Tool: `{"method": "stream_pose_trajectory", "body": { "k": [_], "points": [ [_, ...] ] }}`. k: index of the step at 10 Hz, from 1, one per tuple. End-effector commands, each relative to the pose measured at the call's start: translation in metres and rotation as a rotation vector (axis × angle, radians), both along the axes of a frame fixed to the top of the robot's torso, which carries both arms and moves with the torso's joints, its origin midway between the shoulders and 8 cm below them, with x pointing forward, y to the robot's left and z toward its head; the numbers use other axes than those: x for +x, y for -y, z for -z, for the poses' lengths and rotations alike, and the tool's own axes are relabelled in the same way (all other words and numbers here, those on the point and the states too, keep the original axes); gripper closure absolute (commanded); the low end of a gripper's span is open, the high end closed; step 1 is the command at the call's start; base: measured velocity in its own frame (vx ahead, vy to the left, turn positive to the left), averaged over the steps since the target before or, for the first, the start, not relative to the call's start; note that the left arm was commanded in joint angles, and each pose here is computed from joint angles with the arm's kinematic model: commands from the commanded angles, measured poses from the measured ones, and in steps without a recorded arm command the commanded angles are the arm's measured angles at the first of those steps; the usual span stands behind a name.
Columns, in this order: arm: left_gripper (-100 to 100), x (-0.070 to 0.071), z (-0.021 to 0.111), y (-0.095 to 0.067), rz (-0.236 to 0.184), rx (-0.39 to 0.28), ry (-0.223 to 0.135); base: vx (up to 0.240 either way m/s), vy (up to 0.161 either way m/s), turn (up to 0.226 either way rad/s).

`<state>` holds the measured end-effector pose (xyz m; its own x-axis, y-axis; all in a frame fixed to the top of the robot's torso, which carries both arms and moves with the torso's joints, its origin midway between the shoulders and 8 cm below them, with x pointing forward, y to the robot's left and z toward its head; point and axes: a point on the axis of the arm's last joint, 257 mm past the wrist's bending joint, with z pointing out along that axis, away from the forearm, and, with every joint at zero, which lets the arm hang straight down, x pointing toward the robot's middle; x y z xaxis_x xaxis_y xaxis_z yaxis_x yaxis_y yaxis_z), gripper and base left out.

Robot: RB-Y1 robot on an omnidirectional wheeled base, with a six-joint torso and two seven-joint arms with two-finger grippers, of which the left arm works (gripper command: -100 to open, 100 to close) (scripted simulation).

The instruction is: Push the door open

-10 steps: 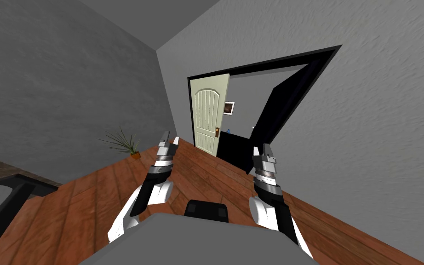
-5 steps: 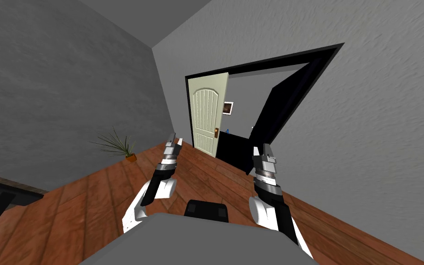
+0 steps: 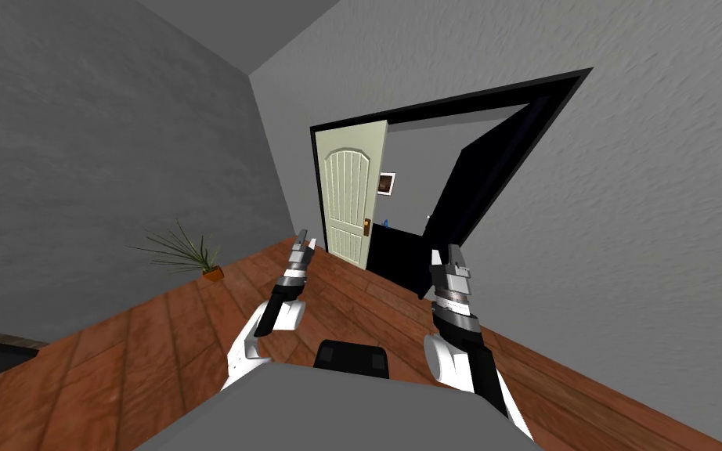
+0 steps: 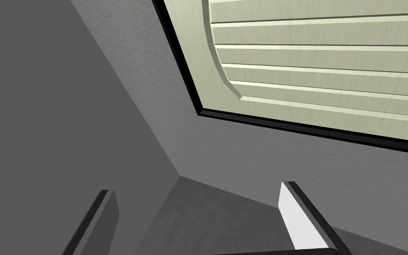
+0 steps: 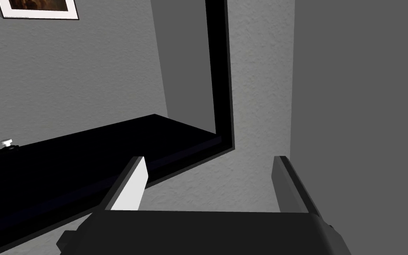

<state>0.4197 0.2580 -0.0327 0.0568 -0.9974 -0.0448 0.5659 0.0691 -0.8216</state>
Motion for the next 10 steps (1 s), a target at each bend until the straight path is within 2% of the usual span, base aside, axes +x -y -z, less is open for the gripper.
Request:
{"method": "stream_pose_trajectory", "body": {
  "k": [1, 2, 7, 8, 10],
  "points": [
    [-100, 0.013, 0.009, 0.003, 0.009, 0.001, -0.018, 0.092, 0.01, -0.06],
    [-100, 0.013, 0.012, 0.002, 0.009, 0.0, -0.024, 0.058, 0.004, -0.015],
    [-100, 0.047, 0.045, 0.009, 0.035, 0.001, -0.083, 0.081, 0.016, -0.055],
    [-100, 0.048, 0.049, 0.009, 0.035, 0.0, -0.092, 0.073, 0.0, -0.012],
    [-100, 0.062, 0.062, 0.012, 0.044, 0.0, -0.116, 0.068, 0.012, -0.05]
  ]
}}
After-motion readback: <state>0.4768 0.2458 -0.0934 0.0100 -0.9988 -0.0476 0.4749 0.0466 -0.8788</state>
